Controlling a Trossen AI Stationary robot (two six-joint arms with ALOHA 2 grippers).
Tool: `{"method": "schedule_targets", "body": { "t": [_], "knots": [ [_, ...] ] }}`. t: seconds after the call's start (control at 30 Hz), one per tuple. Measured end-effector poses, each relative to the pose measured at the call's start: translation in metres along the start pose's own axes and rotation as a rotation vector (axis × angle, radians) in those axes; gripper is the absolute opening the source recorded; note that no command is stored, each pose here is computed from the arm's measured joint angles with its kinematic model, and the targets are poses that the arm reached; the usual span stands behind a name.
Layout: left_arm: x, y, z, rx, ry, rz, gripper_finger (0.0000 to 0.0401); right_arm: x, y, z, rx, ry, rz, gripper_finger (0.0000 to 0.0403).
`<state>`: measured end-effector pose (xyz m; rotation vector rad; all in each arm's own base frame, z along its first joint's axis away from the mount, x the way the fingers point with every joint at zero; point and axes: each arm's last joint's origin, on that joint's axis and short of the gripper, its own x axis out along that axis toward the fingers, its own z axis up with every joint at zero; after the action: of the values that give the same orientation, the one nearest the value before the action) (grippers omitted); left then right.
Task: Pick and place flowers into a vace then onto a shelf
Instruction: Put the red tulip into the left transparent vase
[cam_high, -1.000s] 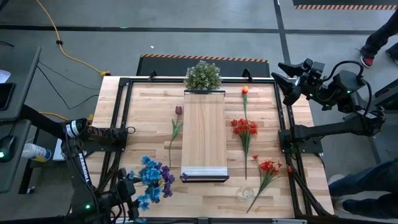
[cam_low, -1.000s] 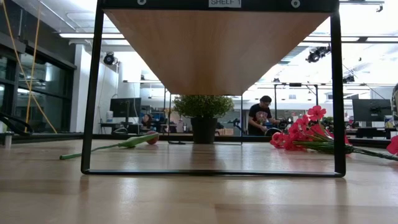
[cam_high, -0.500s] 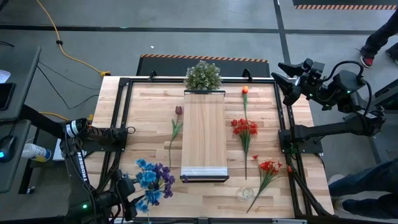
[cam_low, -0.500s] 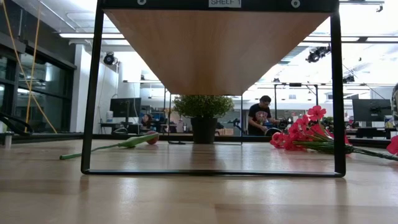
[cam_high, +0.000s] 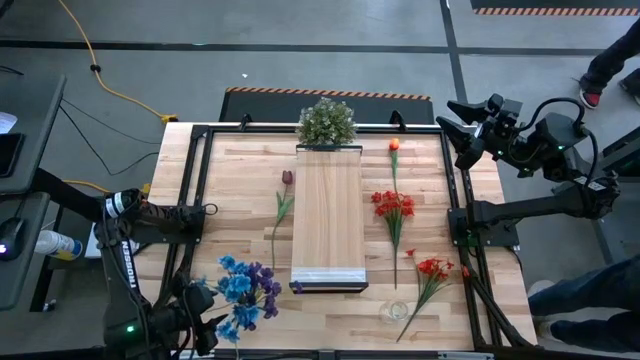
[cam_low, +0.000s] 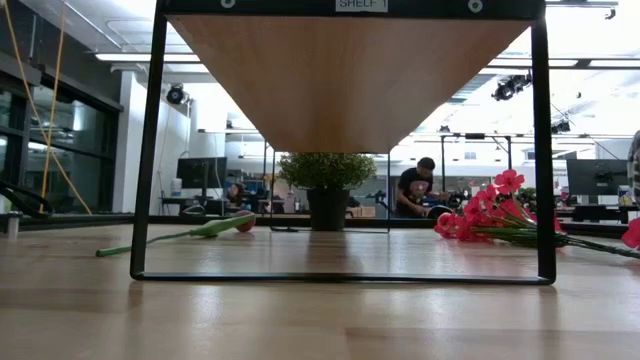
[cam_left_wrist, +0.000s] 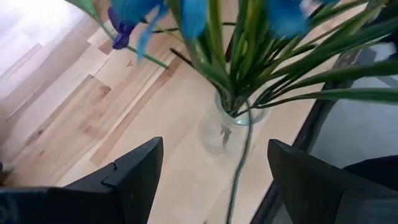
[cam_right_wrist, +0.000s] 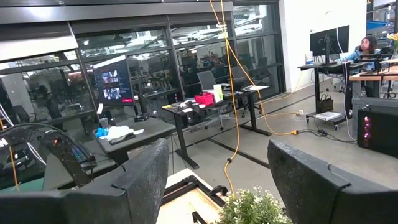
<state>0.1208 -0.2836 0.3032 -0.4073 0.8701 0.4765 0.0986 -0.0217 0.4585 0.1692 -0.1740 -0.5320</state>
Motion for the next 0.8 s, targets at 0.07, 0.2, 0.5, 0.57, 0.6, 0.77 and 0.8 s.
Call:
{"method": "schedule_targets", "body": {
  "t": [0.07, 0.2, 0.5, 0.57, 0.6, 0.77, 0.8],
  "knots": [
    [-0.005, -0.001, 0.004, -0.006, 0.002, -0.007, 0.0319, 0.0, 0.0, 0.0, 0.0, 0.0, -0.001, 0.0262],
    [-0.017, -0.002, 0.012, -0.016, 0.033, -0.011, 0.0319, 0.0, 0.0, 0.0, 0.0, 0.0, -0.001, 0.0262],
    [-0.042, -0.005, 0.029, -0.066, 0.112, -0.072, 0.0319, 0.0, 0.0, 0.0, 0.0, 0.0, -0.001, 0.0262],
    [-0.047, -0.006, 0.033, -0.077, 0.12, -0.093, 0.0319, 0.0, 0.0, 0.0, 0.0, 0.0, -0.001, 0.0262],
    [-0.05, -0.006, 0.035, -0.085, 0.125, -0.103, 0.0319, 0.0, 0.0, 0.0, 0.0, 0.0, 0.0, 0.0262],
    [-0.065, -0.004, 0.047, -0.126, 0.144, -0.162, 0.0319, 0.0, 0.0, 0.0, 0.0, 0.0, -0.001, 0.0262],
    [-0.068, -0.003, 0.05, -0.135, 0.146, -0.175, 0.0319, 0.0, 0.0, 0.0, 0.0, 0.0, -0.001, 0.0262]
  ]
}}
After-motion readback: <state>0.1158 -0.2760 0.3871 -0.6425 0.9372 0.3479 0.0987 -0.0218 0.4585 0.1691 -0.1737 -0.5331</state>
